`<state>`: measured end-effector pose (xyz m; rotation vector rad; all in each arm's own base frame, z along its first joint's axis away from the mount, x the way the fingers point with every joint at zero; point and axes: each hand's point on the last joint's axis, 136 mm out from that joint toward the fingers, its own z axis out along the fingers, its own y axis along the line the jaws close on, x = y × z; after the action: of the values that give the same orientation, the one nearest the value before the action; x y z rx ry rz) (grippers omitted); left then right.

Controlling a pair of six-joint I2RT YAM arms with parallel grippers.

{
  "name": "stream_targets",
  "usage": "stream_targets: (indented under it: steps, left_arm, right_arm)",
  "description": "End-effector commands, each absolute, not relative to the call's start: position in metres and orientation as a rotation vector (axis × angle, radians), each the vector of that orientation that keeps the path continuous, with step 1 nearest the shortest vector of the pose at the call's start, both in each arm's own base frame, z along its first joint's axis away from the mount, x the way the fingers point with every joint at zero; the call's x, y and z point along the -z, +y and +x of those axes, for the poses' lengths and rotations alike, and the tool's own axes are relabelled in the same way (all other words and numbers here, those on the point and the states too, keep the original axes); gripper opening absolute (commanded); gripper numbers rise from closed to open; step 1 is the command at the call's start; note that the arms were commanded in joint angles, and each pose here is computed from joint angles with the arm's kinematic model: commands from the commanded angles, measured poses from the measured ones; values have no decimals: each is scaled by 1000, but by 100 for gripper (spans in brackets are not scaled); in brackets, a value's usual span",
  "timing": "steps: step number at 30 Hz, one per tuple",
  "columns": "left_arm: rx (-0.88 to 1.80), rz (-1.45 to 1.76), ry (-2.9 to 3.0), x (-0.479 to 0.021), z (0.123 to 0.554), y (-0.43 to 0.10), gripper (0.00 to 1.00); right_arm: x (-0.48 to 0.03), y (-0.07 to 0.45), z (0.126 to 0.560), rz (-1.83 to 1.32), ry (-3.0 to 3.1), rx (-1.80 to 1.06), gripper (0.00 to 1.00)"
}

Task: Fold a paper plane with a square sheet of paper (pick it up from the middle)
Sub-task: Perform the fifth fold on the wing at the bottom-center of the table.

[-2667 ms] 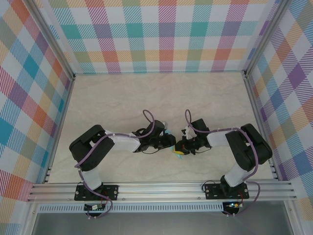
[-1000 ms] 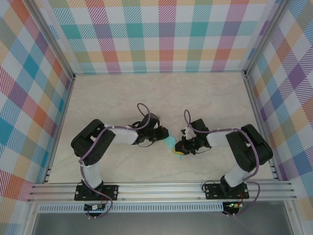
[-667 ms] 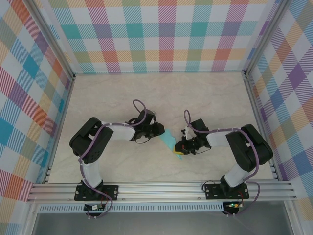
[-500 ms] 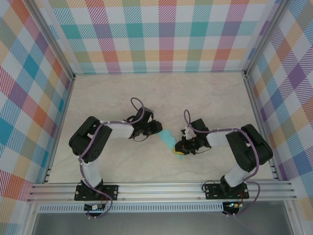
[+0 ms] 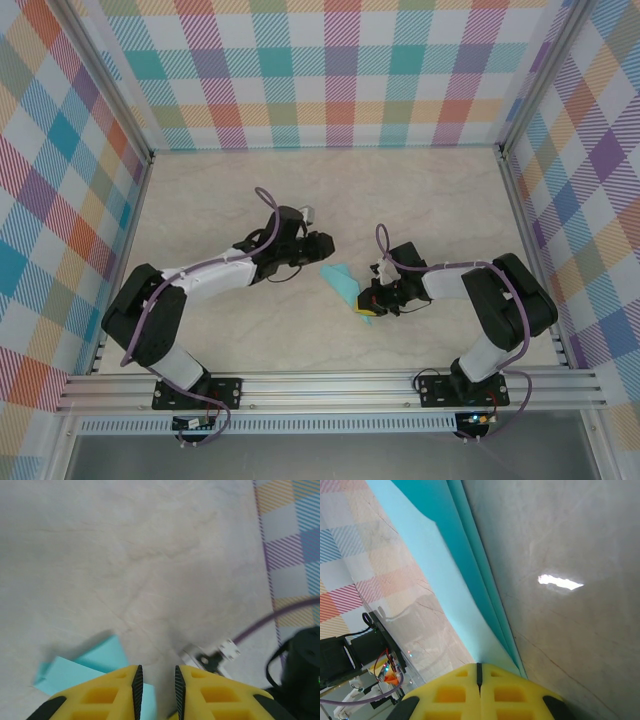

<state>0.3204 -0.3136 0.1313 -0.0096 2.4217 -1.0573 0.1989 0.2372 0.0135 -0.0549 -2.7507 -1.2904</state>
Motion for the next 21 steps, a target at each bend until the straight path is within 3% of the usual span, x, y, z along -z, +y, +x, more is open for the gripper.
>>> stream_targets:
  steps: [1,8,14,21]
  left_arm:
    - [1087,68,2530,-101,287,-335,25]
    - [1087,83,2658,-48,272,-366,23]
    - [891,-37,2738,-8,275,-344,21]
    - [855,-44,2780,7,269,-338,21]
  right_arm:
    - [22,212,185,-175,-2809,1029,0]
    - [10,216,189,-160,-2815,1092,0]
    - [-4,220,191,-126,-2822,1139,0]
    - [-36,243,198,20,-2834,1240,4]
